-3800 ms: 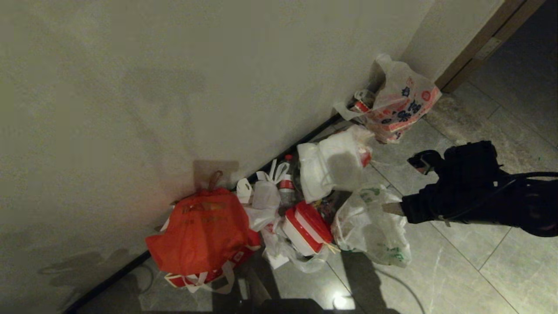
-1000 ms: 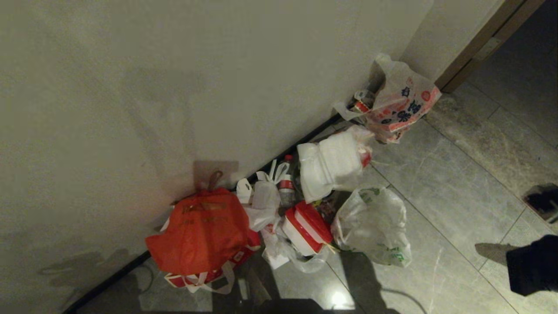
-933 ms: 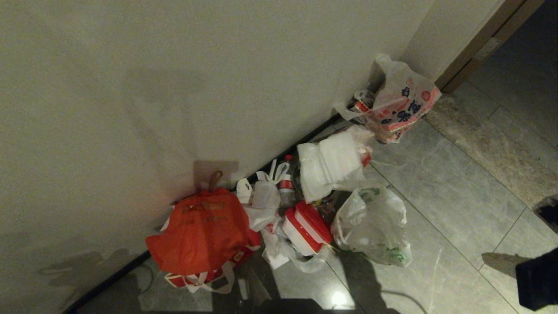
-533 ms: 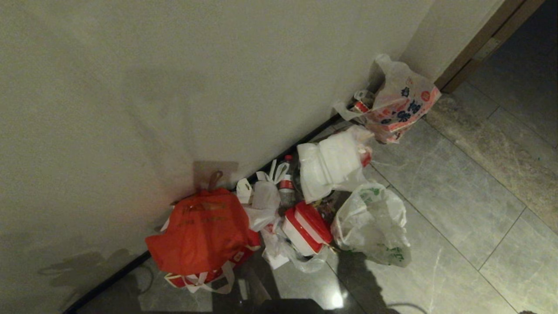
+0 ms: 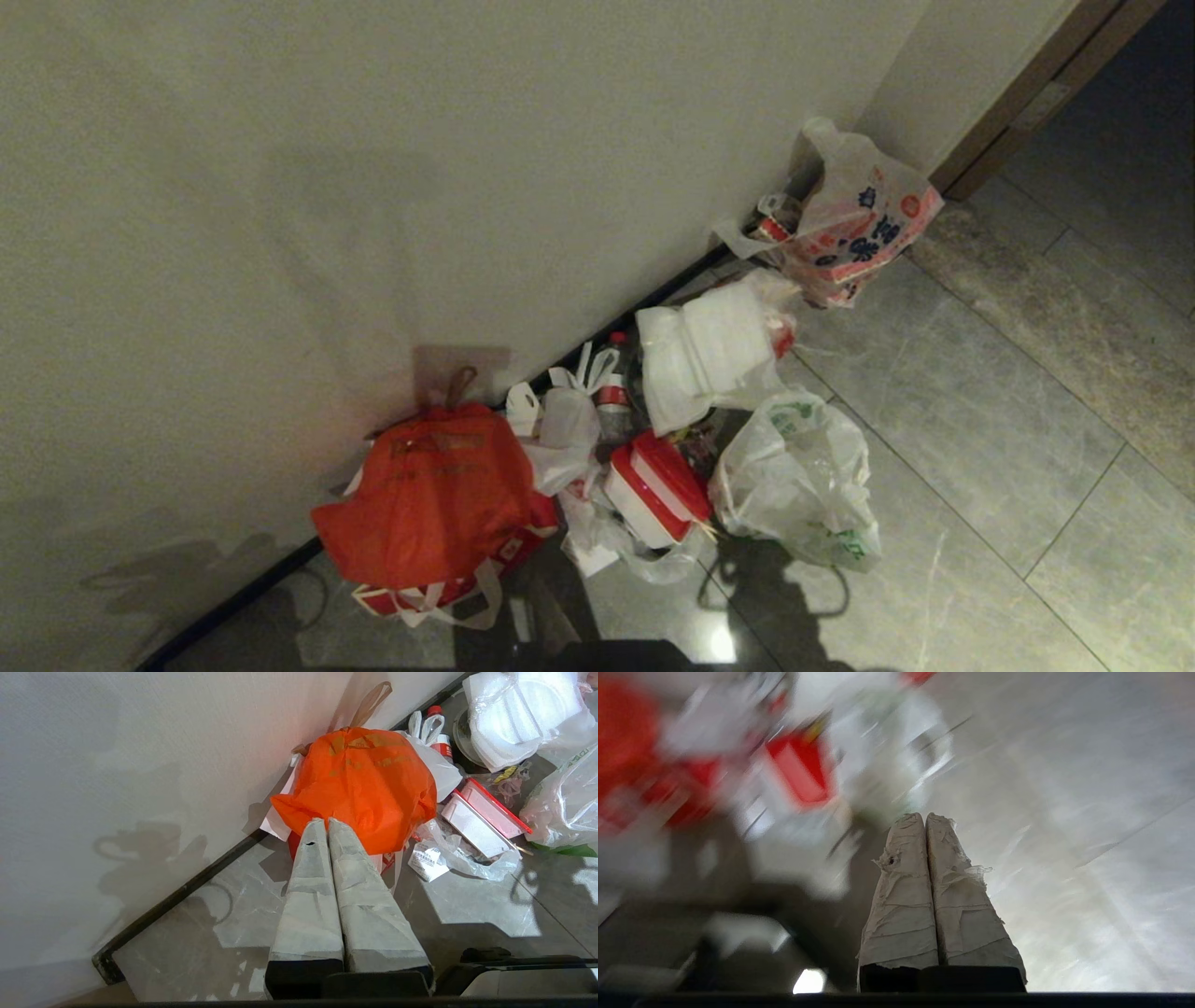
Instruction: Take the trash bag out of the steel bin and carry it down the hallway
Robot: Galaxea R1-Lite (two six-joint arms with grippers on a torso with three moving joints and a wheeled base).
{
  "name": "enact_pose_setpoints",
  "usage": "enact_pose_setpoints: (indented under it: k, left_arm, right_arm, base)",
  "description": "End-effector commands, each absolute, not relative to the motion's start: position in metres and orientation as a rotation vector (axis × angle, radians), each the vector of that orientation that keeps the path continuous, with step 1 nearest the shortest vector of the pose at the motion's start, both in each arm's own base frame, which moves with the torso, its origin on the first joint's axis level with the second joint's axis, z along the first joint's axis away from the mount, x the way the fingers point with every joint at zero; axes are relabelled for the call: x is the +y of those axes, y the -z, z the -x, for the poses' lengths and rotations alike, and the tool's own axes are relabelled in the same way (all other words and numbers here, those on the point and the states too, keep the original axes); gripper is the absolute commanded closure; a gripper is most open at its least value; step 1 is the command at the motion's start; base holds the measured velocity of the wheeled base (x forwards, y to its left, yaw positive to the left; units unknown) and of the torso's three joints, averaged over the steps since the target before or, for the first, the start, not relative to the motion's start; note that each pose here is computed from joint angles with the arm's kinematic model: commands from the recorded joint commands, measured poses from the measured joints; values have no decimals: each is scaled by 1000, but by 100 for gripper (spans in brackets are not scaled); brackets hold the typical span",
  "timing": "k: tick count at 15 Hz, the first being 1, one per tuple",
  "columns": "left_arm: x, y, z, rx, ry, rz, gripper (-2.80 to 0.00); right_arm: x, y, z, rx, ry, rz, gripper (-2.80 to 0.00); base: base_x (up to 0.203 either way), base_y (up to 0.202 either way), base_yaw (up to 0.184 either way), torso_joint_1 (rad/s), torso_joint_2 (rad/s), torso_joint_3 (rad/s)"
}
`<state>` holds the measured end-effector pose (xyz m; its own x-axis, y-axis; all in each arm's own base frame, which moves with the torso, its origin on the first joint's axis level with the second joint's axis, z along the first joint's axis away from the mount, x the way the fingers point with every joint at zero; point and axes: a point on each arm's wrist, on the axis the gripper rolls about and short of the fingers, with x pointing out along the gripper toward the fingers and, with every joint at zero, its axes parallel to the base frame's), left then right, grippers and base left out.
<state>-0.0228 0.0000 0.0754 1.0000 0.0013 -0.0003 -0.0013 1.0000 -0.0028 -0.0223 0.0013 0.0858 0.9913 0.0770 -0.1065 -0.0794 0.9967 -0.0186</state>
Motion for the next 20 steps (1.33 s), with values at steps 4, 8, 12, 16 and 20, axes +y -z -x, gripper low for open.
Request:
enact_pose_setpoints:
  k: [4,8,12,16,20]
  left_arm:
    - [0,-75,23,-2,-2,3,0]
    - [0,-75,23,0,-2,3,0]
    - [0,-75,23,-2,-2,3,0]
    - [0,-75,23,-2,-2,3,0]
    - [0,-75,23,-2,-2,3,0]
  right_arm:
    - [0,-77,23,-28,7,-30,0]
    - [0,-74,23,8,-8,39,0]
    - [0,-74,23,6,-6,21,0]
    - [0,-75,23,6,-9,34,0]
    - [0,-75,23,10,-6,32,0]
  base:
    - [0,0,0,0,0,0]
    - [0,0,0,0,0,0]
    - [0,0,0,0,0,0]
    - [0,0,0,0,0,0]
    - [0,0,0,0,0,0]
